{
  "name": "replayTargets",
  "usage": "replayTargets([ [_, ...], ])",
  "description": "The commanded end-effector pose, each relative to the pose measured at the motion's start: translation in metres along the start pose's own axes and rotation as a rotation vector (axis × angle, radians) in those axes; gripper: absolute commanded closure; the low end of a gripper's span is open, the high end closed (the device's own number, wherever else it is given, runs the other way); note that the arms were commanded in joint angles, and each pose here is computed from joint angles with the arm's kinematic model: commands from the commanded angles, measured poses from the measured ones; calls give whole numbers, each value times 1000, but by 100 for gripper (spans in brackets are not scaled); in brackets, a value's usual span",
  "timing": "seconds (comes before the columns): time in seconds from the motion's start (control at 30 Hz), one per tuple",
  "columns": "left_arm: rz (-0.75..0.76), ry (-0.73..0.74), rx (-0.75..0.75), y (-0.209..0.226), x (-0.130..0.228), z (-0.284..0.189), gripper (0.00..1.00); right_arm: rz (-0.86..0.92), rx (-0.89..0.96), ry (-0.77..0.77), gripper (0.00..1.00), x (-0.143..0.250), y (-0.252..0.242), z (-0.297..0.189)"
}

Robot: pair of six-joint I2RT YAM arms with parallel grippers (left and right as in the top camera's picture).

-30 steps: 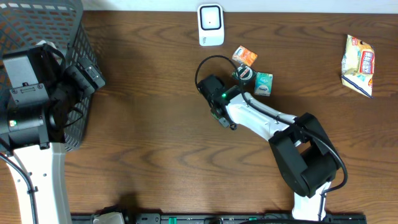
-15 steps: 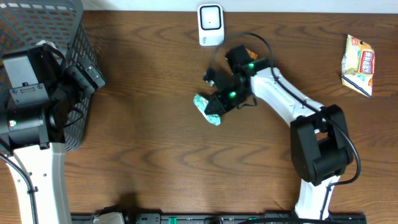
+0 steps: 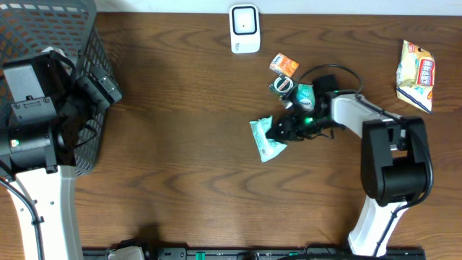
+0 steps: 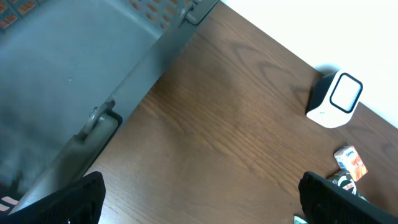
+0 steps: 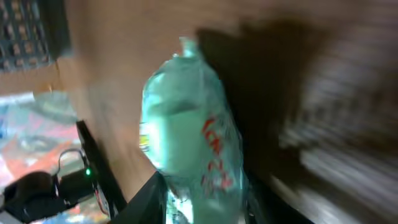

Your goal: Scan the item barcode

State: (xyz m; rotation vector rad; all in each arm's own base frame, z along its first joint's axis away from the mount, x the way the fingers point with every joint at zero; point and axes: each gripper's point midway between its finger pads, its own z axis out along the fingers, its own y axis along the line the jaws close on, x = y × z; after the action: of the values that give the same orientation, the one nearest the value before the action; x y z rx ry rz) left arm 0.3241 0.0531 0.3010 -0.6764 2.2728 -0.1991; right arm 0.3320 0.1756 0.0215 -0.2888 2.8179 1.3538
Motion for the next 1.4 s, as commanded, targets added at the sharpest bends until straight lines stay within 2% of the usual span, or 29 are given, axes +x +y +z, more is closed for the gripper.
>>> replayTargets([
  [0.0, 10, -3, -12, 3, -1, 0, 2, 64, 23, -20, 67, -5, -10, -10],
  [0.23, 10, -3, -12, 3, -1, 0, 2, 54, 18, -9, 57, -11, 1, -12],
  [0.33, 10, -3, -12, 3, -1, 0, 2, 38, 17, 9, 46, -8, 6, -5],
  [0.5, 10, -3, -13, 3, -1, 0, 2, 11, 130, 56, 43, 1, -2, 8],
  [0.53, 10, -3, -12, 3, -1, 0, 2, 17, 166, 64, 38, 3, -6, 10],
  [0.67, 10, -3, -12, 3, -1, 0, 2, 12, 208, 88, 39, 8, -6, 19],
  [0.73, 10, -3, -12, 3, -1, 0, 2, -4, 208, 99, 47, 10, -2, 24],
  [0.77, 10, -3, -12, 3, -1, 0, 2, -14, 213, 100, 60, 10, -1, 27],
  [0.8, 10, -3, -12, 3, -1, 0, 2, -13, 220, 99, 66, 9, -1, 27],
  [0.83, 10, -3, -12, 3, -1, 0, 2, -6, 224, 96, 77, 9, -1, 28],
  [0.9, 10, -3, -12, 3, -1, 0, 2, -2, 224, 96, 88, 9, -1, 29],
  [1.0, 10, -3, -12, 3, -1, 0, 2, -5, 224, 99, 86, 10, 0, 30],
  [1.1, 10, -3, -13, 3, -1, 0, 2, -15, 228, 106, 66, 11, 2, 33],
  [1.13, 10, -3, -12, 3, -1, 0, 2, -21, 239, 109, 65, 12, 1, 34],
  [1.23, 10, -3, -12, 3, -1, 0, 2, -36, 271, 118, 71, 14, -1, 38],
  [1.33, 10, -3, -13, 3, -1, 0, 2, -45, 303, 129, 99, 17, -1, 44],
  [1.37, 10, -3, -12, 3, -1, 0, 2, -57, 301, 130, 99, 17, 2, 47],
])
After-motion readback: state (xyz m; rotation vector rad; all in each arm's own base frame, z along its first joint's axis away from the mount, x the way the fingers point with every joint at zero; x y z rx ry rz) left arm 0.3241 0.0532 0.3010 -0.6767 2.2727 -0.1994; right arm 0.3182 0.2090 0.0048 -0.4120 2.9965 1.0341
